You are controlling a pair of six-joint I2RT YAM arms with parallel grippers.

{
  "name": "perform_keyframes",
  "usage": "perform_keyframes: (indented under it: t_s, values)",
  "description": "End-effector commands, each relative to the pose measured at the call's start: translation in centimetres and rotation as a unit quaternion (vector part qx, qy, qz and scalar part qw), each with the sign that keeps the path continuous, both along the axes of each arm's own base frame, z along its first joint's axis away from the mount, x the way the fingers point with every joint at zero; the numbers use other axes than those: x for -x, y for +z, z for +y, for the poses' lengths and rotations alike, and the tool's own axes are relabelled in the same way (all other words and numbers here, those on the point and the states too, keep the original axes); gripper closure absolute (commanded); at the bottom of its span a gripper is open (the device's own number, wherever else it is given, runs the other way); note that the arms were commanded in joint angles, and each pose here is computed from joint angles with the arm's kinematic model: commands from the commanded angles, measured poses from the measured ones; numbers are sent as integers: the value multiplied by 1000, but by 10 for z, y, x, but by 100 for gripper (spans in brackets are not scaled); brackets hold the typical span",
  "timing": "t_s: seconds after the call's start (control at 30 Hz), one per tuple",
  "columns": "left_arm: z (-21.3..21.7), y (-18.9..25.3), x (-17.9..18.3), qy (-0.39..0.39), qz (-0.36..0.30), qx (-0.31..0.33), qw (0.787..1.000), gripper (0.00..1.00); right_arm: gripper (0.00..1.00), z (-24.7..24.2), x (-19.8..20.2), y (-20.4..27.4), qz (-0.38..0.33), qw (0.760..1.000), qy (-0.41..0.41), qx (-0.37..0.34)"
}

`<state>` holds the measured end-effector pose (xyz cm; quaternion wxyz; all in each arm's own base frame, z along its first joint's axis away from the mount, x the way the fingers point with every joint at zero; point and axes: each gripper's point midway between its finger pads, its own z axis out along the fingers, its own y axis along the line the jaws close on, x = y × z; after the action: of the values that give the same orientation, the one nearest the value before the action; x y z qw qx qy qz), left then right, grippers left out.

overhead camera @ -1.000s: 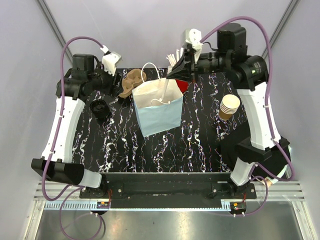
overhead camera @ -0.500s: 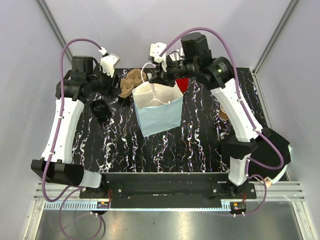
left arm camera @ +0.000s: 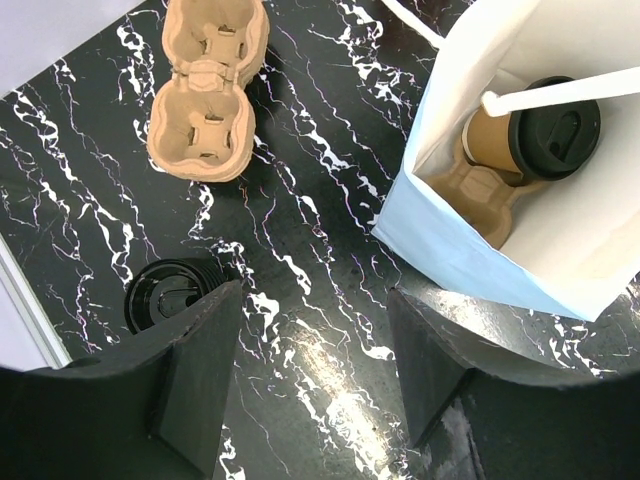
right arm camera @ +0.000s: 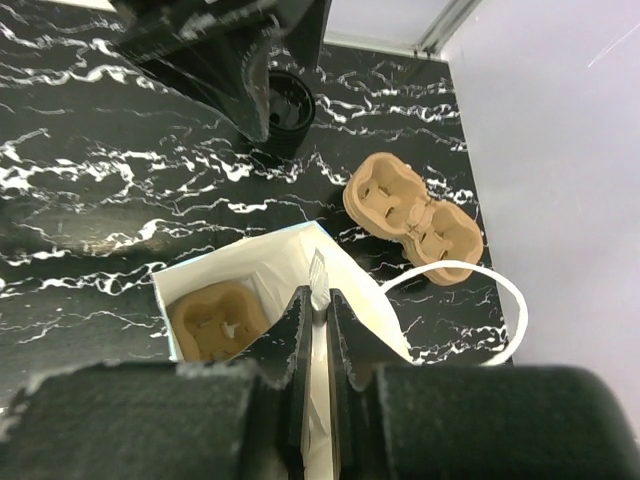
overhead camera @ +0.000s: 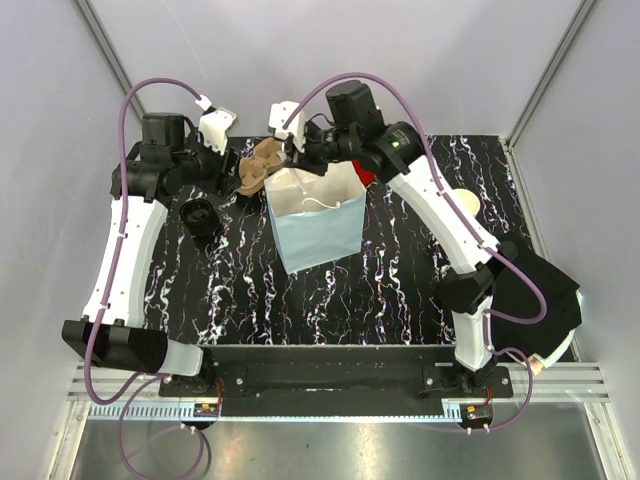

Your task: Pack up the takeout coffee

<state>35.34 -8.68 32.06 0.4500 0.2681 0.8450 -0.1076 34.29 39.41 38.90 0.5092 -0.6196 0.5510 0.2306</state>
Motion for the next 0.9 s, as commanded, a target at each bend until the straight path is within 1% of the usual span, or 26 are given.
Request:
perform_keyframes:
  t_s: [0.0, 0.23, 0.4, 0.6, 0.7, 0.77, 0.83, 0.87]
  values:
    - [1, 18, -2, 7, -35, 11, 999, 37, 91, 18, -21, -15, -33, 999, -16, 5]
    - [4, 17, -2, 10, -36, 11, 999, 37, 90, 23, -40, -42, -50, 998, -26, 35]
    - [5, 15, -2, 12, -33, 12, 999, 36, 89, 23, -42, -67, -40, 997, -25, 57]
    - [5, 16, -2, 12, -34, 15, 999, 36, 87, 22, -43, -79, -33, 997, -28, 67]
    - [5, 17, -2, 12, -34, 17, 999, 37, 82, 23, -43, -80, -34, 997, -27, 68]
    - [5, 16, -1, 12, -34, 18, 999, 36, 78, 22, -41, -80, -33, 997, -27, 68]
    - [5, 17, -1, 12, -34, 18, 999, 36, 76, 23, -40, -79, -36, 997, -26, 70]
    - [6, 17, -1, 13, -34, 18, 999, 37, 73, 22, -38, -78, -35, 997, -25, 71]
